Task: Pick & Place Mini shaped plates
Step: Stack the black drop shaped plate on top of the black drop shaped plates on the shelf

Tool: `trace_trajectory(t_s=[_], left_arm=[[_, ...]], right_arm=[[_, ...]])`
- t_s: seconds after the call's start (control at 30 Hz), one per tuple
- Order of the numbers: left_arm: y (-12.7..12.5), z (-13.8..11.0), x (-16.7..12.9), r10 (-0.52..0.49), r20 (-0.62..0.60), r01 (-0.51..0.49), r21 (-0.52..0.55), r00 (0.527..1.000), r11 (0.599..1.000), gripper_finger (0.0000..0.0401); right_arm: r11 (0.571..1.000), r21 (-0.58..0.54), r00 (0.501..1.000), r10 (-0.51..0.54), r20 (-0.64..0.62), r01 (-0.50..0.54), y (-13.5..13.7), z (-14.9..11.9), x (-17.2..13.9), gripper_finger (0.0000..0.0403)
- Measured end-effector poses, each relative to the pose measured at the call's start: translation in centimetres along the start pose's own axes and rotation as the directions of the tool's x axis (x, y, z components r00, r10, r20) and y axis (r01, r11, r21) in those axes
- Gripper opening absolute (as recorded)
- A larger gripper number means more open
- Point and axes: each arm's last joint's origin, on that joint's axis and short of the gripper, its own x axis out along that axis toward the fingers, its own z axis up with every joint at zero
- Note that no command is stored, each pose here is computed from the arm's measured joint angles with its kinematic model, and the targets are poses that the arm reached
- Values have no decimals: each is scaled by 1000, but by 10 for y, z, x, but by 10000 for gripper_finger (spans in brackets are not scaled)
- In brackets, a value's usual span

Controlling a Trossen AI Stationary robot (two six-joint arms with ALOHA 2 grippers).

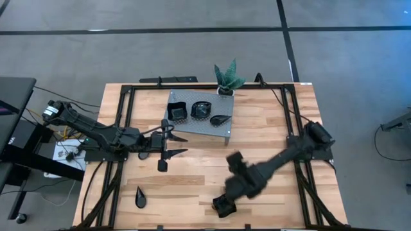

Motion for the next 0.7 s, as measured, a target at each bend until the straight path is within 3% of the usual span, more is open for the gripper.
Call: trace_trajectory(t_s=[0.13,0.33,0.7], left_arm=[[0,-2,0,-3,-17,3,-30,1000,1000,144],[-2,-13,-1,-9,-49,7,-42,999,999,144],[-4,-14,-3,-21,-46,17,-92,999,996,144]], right_arm=[[995,-72,997,-75,-30,73,-52,0,-5,3],[984,-146,993,-110,-35,103,-120,-7,-9,5],[972,-212,989,-123,-82,104,-189,-31,11,5]])
